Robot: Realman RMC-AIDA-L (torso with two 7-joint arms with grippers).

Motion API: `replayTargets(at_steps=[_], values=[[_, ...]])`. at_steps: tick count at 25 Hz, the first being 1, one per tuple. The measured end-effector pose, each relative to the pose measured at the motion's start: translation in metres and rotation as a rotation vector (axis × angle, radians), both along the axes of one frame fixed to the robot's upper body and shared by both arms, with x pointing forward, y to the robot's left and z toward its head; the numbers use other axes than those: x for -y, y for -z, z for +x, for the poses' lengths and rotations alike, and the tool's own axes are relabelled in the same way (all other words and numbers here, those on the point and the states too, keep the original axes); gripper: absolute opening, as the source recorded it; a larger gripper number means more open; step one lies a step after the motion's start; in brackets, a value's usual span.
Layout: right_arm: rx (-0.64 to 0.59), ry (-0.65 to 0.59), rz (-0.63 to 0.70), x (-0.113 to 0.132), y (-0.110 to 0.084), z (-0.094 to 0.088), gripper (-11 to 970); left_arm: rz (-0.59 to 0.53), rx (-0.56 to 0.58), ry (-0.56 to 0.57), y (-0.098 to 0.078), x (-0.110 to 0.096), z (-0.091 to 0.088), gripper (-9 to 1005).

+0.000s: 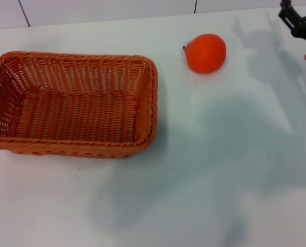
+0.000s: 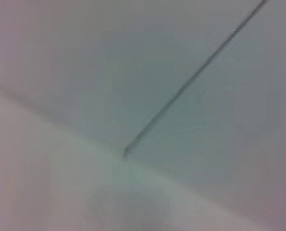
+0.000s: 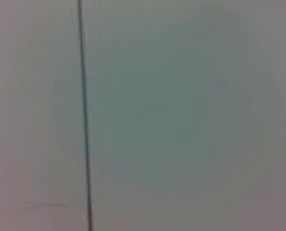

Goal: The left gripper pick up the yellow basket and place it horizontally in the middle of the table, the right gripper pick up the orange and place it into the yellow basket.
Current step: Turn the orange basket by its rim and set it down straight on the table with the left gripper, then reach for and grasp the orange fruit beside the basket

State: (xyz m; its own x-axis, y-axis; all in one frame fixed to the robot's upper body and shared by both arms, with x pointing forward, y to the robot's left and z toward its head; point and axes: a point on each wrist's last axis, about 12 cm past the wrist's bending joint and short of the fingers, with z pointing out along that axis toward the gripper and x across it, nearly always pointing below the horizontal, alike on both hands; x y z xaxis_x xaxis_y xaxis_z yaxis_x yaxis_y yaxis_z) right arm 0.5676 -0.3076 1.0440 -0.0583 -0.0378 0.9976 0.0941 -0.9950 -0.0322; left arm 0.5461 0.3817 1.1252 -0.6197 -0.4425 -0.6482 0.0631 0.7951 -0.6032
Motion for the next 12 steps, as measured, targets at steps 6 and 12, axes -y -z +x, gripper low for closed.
replayTargets(at_steps=[6,12], values=[[-0.036,-0.09,-0.039,-0.017,0.001,0.008,946,-0.024,0.271,-0.097,0.002,-0.004,0.004,700],[-0.091,-0.2,-0.083,-0.039,0.005,0.013,946,-0.068,0.504,-0.169,0.022,0.001,-0.003,700]])
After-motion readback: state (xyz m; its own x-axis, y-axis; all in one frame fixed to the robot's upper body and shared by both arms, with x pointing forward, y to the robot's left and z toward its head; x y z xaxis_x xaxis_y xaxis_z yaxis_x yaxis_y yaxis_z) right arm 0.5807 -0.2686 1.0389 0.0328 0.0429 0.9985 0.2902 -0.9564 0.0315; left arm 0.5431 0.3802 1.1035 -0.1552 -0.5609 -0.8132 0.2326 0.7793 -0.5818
